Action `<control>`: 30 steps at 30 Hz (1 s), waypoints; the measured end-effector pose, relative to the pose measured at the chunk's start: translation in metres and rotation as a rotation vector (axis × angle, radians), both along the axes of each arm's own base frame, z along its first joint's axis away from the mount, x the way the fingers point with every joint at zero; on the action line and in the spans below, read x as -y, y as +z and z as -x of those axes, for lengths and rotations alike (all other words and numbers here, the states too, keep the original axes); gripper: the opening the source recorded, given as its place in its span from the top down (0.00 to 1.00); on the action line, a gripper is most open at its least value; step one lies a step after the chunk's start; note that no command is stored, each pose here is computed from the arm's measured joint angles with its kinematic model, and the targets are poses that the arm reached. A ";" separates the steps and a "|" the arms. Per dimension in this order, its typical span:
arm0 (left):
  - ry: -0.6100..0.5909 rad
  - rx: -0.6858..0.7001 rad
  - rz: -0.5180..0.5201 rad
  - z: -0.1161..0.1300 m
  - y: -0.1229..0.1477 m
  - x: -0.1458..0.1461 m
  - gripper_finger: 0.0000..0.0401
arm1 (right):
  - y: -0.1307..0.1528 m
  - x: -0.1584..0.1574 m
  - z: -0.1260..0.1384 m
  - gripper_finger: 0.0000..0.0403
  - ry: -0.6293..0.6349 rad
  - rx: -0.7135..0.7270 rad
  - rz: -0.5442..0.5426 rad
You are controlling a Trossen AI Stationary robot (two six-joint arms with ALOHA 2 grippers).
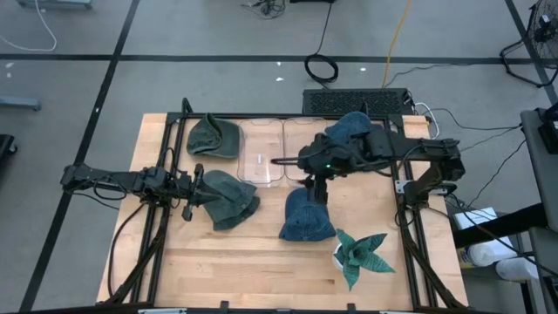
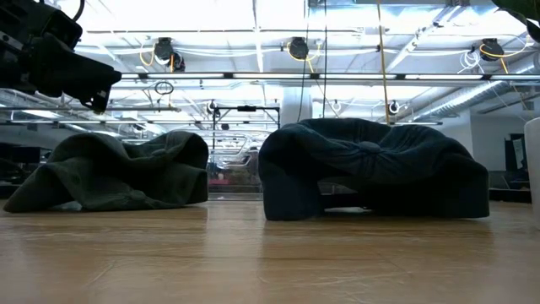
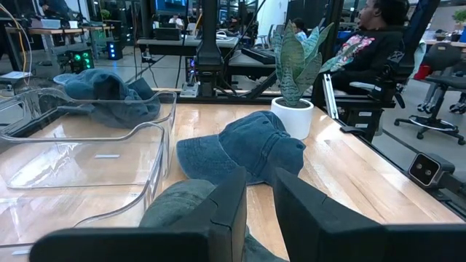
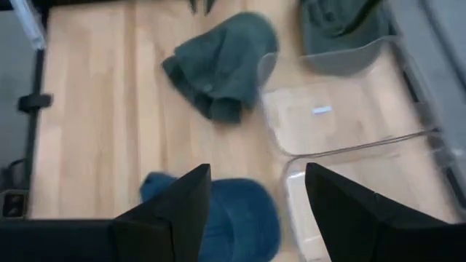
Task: Pick & Place hat
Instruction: Put the bottom blue cap into the right transparent bin
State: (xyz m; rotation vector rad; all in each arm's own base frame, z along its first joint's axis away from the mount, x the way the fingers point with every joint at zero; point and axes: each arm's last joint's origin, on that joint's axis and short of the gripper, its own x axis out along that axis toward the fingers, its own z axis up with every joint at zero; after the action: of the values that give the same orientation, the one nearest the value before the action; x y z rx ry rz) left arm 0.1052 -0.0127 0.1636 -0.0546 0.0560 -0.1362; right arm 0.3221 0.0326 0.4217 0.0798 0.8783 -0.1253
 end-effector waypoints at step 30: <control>0.000 0.000 0.000 0.000 0.000 0.000 0.81 | -0.089 -0.045 -0.038 0.47 0.211 -0.322 -0.059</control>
State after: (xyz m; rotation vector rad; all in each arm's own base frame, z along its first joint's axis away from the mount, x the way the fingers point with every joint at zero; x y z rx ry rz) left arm 0.1052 -0.0127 0.1636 -0.0546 0.0560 -0.1365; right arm 0.3599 0.0774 0.3329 0.0216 1.2063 0.0881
